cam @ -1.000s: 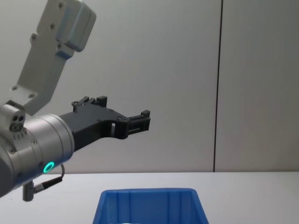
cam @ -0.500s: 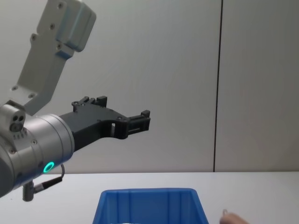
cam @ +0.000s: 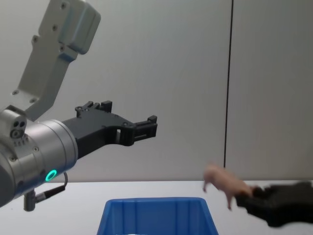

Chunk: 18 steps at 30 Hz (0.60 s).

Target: Pick up the two dolls from the table and place them into the box.

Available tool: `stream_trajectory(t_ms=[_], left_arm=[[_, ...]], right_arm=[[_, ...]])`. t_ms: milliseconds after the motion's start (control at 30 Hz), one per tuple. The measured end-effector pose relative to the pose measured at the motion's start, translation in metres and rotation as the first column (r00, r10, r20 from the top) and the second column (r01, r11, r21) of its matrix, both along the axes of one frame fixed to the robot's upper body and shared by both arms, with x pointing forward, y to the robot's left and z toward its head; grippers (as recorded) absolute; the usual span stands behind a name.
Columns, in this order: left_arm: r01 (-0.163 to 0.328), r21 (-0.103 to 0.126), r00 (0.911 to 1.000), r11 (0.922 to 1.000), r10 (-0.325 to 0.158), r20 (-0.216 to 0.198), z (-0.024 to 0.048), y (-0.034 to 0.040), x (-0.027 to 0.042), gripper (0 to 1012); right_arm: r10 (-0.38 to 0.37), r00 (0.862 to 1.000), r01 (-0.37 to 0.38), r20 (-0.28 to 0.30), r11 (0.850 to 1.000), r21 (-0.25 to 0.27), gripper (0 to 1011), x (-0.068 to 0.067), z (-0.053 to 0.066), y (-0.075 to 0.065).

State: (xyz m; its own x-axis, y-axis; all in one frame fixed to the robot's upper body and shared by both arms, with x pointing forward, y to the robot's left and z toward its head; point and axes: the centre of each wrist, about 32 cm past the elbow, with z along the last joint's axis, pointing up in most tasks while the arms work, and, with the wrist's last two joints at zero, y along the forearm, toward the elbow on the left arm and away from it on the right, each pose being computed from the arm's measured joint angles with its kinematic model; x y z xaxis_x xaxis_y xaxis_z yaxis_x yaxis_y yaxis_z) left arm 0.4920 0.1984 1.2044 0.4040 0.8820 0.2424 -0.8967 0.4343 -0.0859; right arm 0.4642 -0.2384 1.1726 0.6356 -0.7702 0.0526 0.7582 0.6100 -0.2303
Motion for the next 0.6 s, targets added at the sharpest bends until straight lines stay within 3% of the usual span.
stream_trajectory(t_ms=[167,400,600], left_arm=[[0.000,0.000,1.0000,1.0000,0.000,0.000,0.0000,0.0000,0.0000,1001],[0.000,0.000,1.0000,1.0000,0.000,0.000,0.0000,0.0000,0.0000,1001],[0.000,0.000,1.0000,1.0000,0.000,0.000,0.0000,0.0000,0.0000,1001]], right_arm=[[0.062,0.997,-0.063,0.040,0.998,0.016,263,0.005,0.014,0.013],[0.128,0.991,-0.129,0.044,0.992,0.015,281,0.013,0.025,0.032],[0.160,0.987,-0.160,0.021,0.987,0.004,466,0.019,0.025,0.046]])
